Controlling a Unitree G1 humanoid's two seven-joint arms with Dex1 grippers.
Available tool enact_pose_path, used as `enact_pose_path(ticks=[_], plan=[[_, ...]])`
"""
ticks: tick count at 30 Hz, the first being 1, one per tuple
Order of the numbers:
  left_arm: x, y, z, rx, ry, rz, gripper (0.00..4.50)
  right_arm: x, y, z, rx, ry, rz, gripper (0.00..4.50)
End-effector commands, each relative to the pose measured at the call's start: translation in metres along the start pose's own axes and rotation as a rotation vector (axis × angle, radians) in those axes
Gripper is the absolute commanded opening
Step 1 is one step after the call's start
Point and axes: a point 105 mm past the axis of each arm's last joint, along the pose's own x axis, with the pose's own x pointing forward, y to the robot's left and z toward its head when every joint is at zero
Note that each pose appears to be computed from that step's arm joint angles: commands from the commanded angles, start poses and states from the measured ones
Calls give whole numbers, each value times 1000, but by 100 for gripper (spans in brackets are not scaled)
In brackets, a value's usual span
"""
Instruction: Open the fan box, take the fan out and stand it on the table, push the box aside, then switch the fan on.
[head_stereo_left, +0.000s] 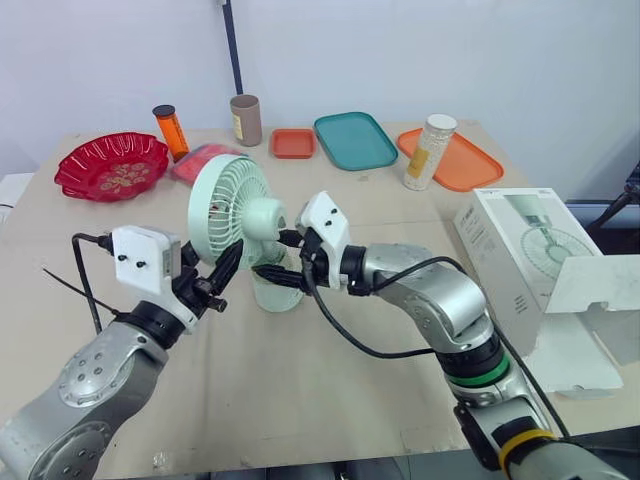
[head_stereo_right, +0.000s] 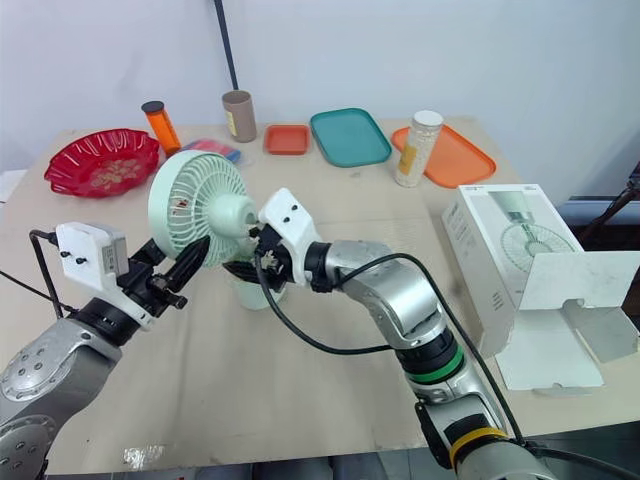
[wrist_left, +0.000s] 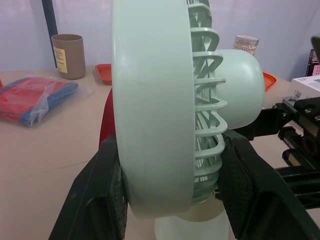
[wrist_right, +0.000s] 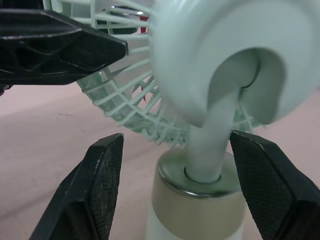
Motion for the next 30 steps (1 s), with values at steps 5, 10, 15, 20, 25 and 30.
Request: enact_pose_path(ticks=[5, 10, 15, 20, 25, 30], plan=[[-2, -6, 17, 44, -78, -13, 191, 0, -6, 10, -37, -22, -35, 344], [-3, -5, 15, 57, -65, -13, 191, -1, -7, 11, -46, -26, -43, 344], [-2, -9, 13, 56, -61, -29, 191, 1, -6, 13, -44, -38, -44, 268], [-3, -9, 12, 57, -56, -31, 191, 3, -5, 15, -41, -45, -42, 81], [-2, -9, 12, 56, -56, -33, 191, 3, -4, 15, -42, -47, -39, 35], [-2, -10, 13, 54, -58, -34, 191, 3, -3, 14, -41, -47, -36, 35]])
